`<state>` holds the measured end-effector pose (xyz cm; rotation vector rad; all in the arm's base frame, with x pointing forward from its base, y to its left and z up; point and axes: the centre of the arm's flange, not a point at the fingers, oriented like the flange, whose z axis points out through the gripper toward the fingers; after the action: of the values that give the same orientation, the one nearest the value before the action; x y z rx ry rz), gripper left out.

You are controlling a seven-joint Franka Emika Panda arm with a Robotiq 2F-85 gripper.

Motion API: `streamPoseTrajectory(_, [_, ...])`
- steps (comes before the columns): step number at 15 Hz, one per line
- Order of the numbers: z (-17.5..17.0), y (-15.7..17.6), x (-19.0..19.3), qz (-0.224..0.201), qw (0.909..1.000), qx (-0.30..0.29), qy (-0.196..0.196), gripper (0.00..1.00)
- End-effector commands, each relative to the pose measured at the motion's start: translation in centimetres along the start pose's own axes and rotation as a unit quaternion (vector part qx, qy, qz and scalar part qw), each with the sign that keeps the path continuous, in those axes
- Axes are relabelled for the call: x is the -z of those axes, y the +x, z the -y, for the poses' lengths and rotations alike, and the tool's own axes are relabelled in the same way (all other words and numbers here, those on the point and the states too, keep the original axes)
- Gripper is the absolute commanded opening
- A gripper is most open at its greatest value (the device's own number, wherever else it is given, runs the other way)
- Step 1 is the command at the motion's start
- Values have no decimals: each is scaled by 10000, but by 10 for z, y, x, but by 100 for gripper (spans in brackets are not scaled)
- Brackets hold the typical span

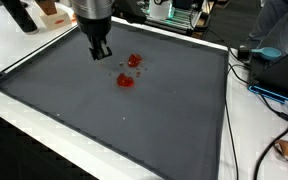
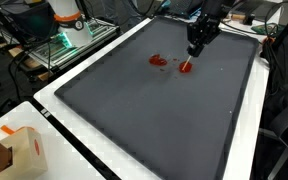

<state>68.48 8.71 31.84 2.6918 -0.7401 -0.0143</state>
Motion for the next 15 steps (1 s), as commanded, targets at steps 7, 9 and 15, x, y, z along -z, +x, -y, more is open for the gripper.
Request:
streamPoseTrajectory(7, [21,0,-24,-116,9935,-359,-1073,3])
streamPoseTrajectory(9, [24,0,-29,-126,9921,-380,-1191,3])
streamPoseTrajectory(15, [34,-1,-41,39,9924,-99,-1224,3])
